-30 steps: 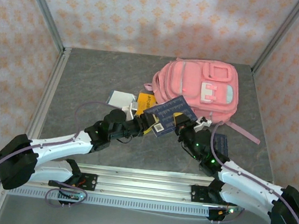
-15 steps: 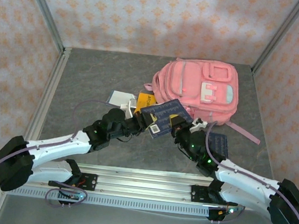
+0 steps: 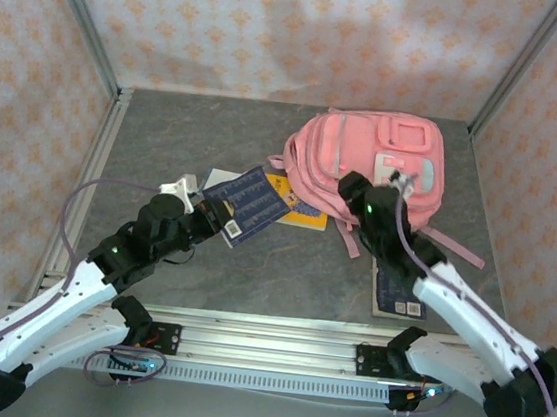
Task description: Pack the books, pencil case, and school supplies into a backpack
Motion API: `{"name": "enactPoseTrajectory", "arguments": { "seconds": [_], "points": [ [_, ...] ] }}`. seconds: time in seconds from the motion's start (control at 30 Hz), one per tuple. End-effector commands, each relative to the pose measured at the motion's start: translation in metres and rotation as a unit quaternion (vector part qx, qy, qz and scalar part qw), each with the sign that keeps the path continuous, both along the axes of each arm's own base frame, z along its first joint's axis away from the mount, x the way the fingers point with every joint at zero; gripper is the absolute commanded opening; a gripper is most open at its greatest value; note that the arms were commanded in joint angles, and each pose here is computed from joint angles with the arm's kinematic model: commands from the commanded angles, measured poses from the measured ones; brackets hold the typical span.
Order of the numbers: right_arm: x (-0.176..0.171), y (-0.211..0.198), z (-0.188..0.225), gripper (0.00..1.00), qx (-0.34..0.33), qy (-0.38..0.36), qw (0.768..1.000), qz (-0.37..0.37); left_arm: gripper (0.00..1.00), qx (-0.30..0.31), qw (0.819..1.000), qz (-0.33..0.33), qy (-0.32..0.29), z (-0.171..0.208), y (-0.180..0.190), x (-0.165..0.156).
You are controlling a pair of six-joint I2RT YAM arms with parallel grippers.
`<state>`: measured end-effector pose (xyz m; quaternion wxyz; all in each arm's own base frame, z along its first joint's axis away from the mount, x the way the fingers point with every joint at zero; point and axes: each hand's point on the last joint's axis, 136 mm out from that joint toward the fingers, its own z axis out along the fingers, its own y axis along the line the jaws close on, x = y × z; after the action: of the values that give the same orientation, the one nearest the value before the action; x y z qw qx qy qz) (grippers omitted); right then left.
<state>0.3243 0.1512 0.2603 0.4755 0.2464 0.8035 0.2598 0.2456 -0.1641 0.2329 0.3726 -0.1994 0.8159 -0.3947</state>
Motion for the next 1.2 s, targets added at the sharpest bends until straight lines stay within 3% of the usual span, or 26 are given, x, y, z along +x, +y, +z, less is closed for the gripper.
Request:
{"name": "enactPoseTrajectory", "arguments": {
  "seconds": [0.0, 0.13, 0.33, 0.5, 0.57, 0.97, 1.17],
  "points": [
    [0.026, 0.012, -0.025, 0.65, -0.141, 0.083, 0.982, 0.093, 0.0, 0.076, 0.997, 0.0, 0.003, -0.003, 0.017, -0.005],
    [0.078, 0.021, -0.042, 0.63, -0.177, 0.143, 0.966, 0.119, 0.0, 0.085, 0.996, -0.012, -0.001, -0.001, 0.017, -0.004],
    [0.148, 0.028, -0.079, 0.58, -0.136, 0.208, 0.958, 0.14, 0.0, 0.101, 0.994, -0.029, -0.009, 0.004, 0.018, -0.006],
    [0.187, 0.031, -0.096, 0.55, -0.109, 0.236, 0.954, 0.152, 0.0, 0.096, 0.994, -0.049, -0.017, 0.005, 0.015, -0.007],
    [0.199, 0.038, -0.1, 0.5, -0.091, 0.241, 0.952, 0.168, 0.0, 0.096, 0.994, -0.053, -0.02, 0.006, 0.014, -0.007],
    [0.206, 0.046, -0.118, 0.0, -0.087, 0.27, 0.941, 0.185, 0.0, 0.092, 0.994, -0.052, -0.022, 0.007, 0.013, -0.002],
    [0.189, 0.037, -0.073, 0.0, -0.103, 0.215, 0.952, 0.19, 0.0, 0.105, 0.994, -0.034, 0.0, -0.003, 0.019, 0.002]
  ]
}}
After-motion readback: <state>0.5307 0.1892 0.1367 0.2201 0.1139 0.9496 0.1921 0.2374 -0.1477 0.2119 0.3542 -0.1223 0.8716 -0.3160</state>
